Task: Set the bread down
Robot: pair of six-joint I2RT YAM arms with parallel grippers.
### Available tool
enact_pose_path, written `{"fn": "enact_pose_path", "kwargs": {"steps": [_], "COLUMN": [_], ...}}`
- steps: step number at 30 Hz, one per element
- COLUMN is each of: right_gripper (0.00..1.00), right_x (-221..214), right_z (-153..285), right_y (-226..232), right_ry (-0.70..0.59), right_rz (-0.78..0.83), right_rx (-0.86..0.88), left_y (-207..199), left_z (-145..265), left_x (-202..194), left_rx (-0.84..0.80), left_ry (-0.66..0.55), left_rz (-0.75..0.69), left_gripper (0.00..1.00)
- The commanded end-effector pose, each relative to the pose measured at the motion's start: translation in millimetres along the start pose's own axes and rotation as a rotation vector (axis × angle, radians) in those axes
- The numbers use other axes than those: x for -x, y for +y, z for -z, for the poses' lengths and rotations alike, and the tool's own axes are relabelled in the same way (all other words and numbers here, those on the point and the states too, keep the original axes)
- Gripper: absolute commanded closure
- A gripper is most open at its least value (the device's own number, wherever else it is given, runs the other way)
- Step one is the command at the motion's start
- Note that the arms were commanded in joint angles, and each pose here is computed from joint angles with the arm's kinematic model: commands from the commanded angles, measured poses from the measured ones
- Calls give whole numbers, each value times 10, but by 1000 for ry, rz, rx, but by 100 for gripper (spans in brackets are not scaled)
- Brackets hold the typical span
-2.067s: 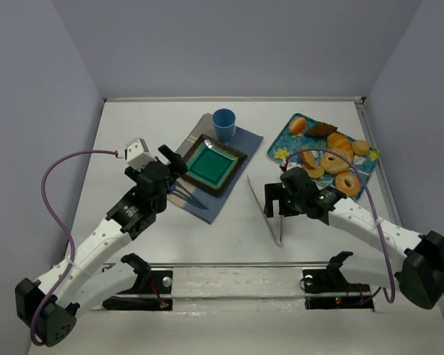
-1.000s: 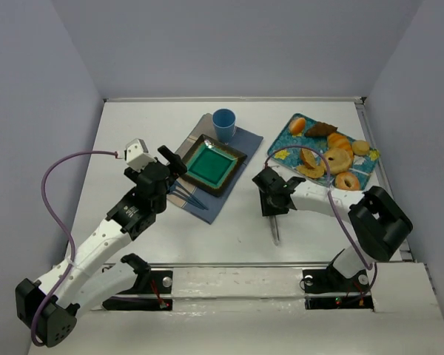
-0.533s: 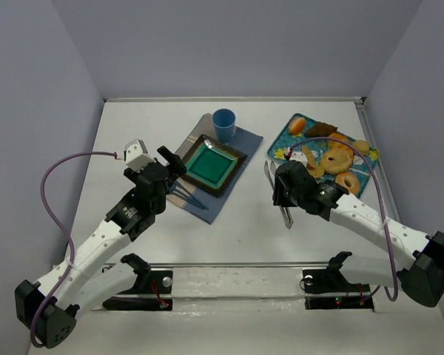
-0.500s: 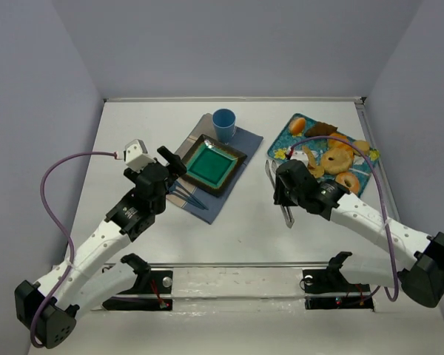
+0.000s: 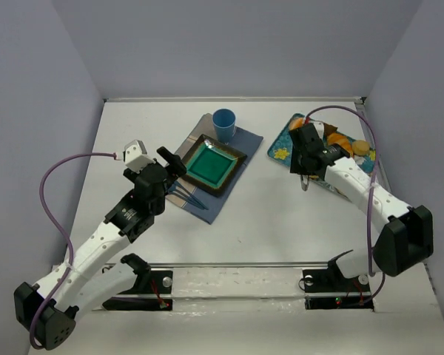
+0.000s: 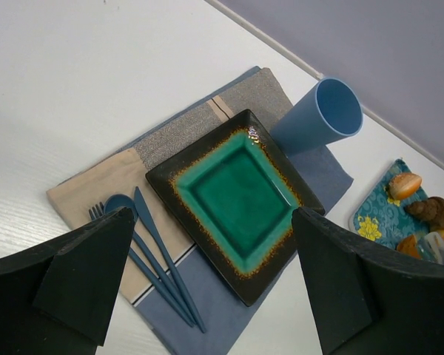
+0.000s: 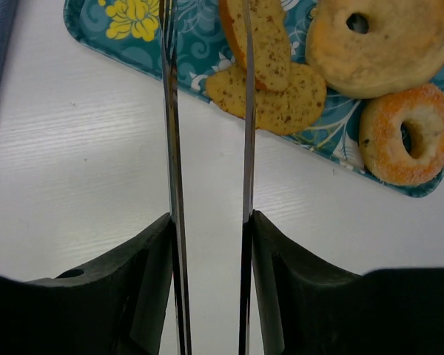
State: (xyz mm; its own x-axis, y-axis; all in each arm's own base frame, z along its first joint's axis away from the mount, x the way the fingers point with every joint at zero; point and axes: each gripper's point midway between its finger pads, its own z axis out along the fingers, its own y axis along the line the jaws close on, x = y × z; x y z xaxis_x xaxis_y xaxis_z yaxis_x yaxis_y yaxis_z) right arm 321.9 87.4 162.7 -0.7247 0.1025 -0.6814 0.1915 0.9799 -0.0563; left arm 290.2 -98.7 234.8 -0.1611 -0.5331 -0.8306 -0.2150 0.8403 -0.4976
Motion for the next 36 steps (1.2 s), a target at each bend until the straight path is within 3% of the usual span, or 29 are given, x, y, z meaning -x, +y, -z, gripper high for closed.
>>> {"fn": "enact_pose_path", "kwargs": {"steps": [1,10,19,26,32,36], "right_gripper": [49,42,42,47,69,72], "right_x": [320,419,195,114,212,403], "right_z": [-89,-363,-580,-596,-556,-394], "right_y": [-85,-332,-271,-216,-244,-178], "right_ry": [-16,53,145,168,132,77], "right_rz": [148,194,216,204,182,139], "right_rx": [-53,-184,-163,-130,-150,-99], "left_y": [15,38,45,53,56,53], "left_z": [3,-6,-41,-37,-27,-18], "left_x": [147,141,120,119,135,141], "left_rx": [12,23,40,41,39,37], "left_ry": [-60,-64,-60,-61,-65,-66], "left_rz": [32,29,22,26,32,33], "left_gripper": [1,1,1,1,1,1]}}
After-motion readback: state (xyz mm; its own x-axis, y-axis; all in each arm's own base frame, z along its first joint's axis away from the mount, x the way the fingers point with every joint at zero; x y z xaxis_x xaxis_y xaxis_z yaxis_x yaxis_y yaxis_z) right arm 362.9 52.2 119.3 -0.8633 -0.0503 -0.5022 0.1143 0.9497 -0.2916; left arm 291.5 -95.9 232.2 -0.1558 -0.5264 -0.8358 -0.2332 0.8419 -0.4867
